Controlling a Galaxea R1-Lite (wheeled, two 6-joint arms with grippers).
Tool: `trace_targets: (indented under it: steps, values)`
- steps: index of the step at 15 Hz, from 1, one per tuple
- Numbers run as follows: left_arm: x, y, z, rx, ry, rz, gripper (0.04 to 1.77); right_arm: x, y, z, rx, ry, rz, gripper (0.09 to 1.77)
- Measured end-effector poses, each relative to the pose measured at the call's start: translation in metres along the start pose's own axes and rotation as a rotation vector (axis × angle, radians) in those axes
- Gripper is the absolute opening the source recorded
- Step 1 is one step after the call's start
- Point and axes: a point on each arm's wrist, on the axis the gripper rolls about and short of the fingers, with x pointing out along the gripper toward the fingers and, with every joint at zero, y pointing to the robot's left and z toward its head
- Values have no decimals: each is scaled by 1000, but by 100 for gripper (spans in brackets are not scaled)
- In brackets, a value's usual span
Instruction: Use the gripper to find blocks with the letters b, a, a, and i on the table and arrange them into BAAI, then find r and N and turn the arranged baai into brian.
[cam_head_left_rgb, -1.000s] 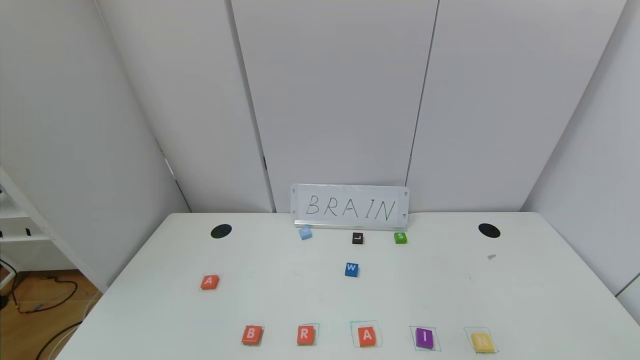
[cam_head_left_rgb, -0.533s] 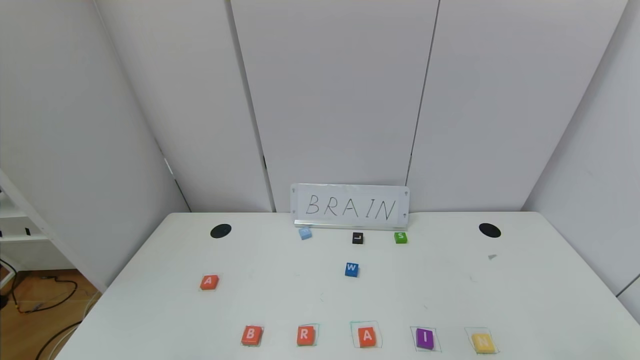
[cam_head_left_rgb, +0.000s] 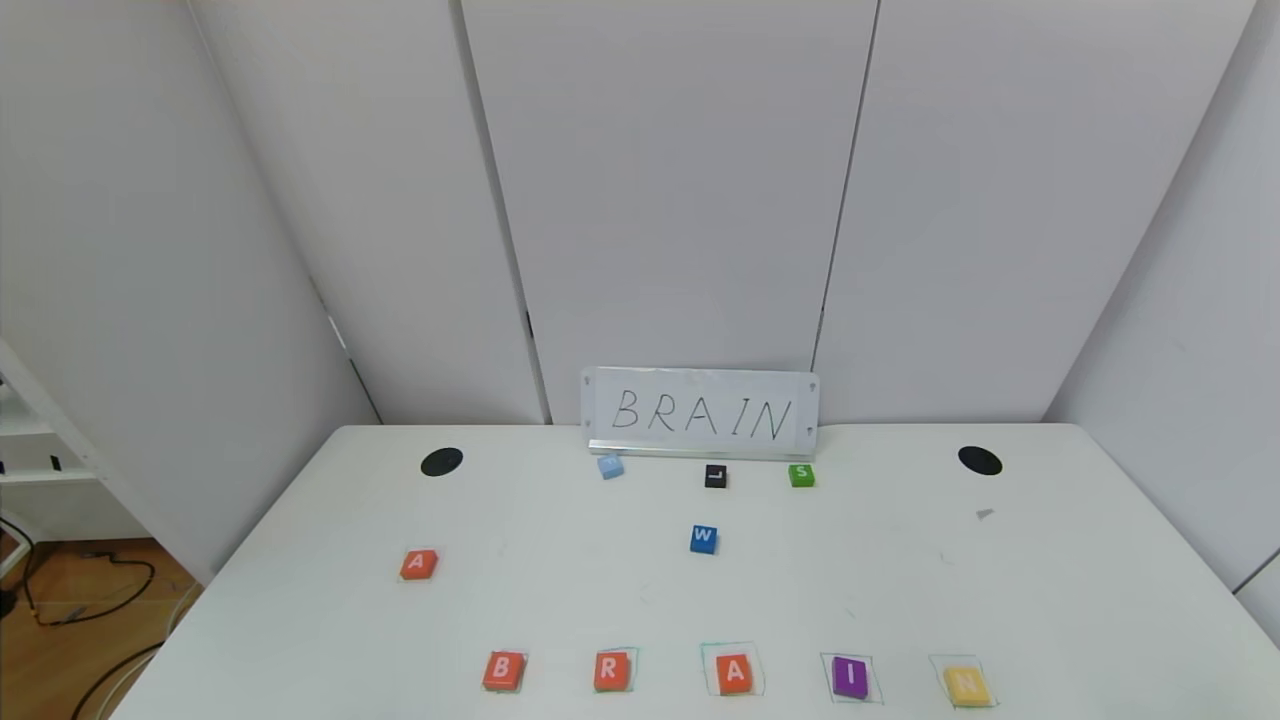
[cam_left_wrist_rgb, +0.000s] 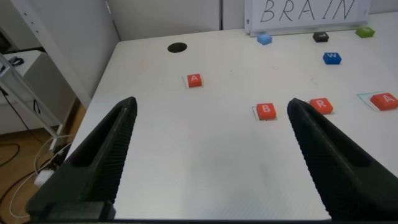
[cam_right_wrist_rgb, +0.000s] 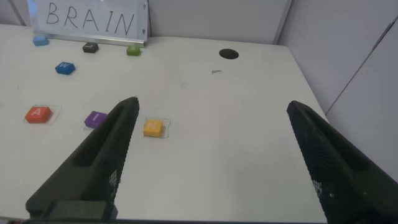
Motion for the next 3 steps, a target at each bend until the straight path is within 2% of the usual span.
trace_targets:
  steps: [3]
  values:
    - [0,0,0,-2,0,1,172,0,0,0,0,0,1,171]
